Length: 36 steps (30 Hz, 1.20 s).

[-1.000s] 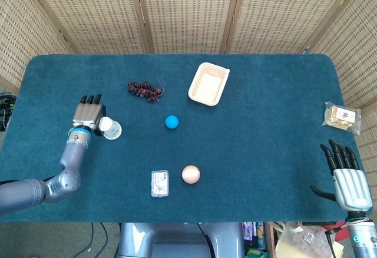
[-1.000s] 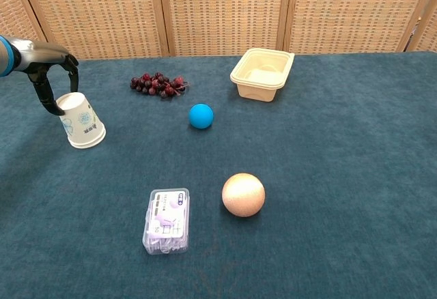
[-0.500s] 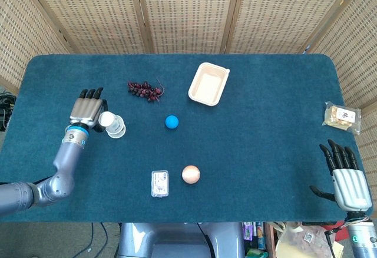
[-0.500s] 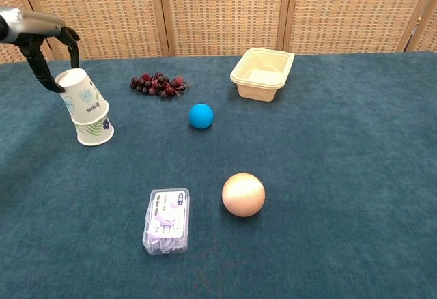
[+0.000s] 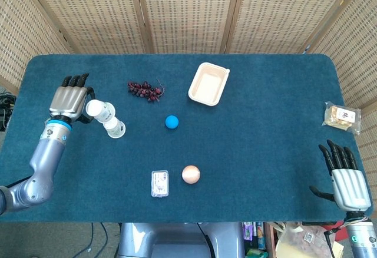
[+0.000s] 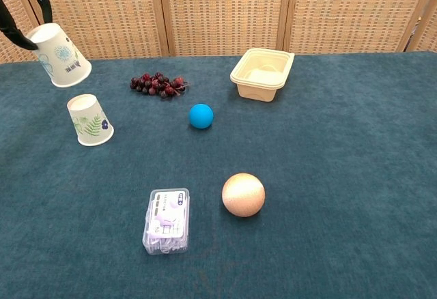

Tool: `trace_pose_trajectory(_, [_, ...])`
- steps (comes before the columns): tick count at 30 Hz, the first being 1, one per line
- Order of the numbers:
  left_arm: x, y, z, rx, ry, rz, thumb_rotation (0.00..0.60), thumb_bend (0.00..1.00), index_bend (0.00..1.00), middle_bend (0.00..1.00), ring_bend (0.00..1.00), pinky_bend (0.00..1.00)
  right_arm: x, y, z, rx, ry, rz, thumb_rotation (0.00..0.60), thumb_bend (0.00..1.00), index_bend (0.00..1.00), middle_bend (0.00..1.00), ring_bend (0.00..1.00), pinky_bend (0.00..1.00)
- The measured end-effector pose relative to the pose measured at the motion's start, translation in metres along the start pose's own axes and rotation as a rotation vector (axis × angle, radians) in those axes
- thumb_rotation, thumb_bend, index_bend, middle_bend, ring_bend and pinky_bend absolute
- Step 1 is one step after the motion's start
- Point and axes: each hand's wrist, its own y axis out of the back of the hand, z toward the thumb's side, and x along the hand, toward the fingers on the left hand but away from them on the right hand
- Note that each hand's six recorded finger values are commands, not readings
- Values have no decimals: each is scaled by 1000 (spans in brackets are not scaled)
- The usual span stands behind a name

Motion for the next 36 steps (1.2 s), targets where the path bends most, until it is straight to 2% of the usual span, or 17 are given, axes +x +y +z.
trace_pose_trajectory(4, [-7, 9, -15, 22, 13, 2, 600, 262, 460, 0, 0, 0, 1, 1, 1, 1, 2, -5, 600, 87, 0, 0, 0, 0])
trace_pose_trajectory(7, [-11, 10, -32, 36, 32, -32, 600, 262, 463, 0, 0, 0, 1, 1, 2, 3, 3, -5, 600, 88, 0, 0, 0, 0])
trace_pose_trajectory(11, [-12, 0, -57, 41, 62, -81, 600, 262, 463, 0, 0, 0, 1, 1, 2, 4, 3, -8, 600, 87, 0, 0, 0, 0])
trace_pose_trajectory(18, [0, -27, -82, 14, 98, -110, 600, 262, 463, 0, 0, 0, 1, 1, 2, 4, -1, -12, 600, 88, 0, 0, 0, 0])
trace_pose_trajectory(26, [19, -75, -84, 13, 94, -157, 600, 262, 463, 0, 0, 0, 0, 1, 1, 2, -6, -14, 600, 88, 0, 0, 0, 0])
trace_pose_trajectory(33, [28, -95, -74, 31, 83, -145, 600, 262, 460, 0, 0, 0, 1, 3, 0, -2, -8, -22, 600, 88, 0, 0, 0, 0])
trace_pose_trajectory(36, [30, -99, -71, 33, 79, -152, 600, 261, 390, 0, 0, 0, 1, 3, 0, -6, -8, -25, 600, 88, 0, 0, 0, 0])
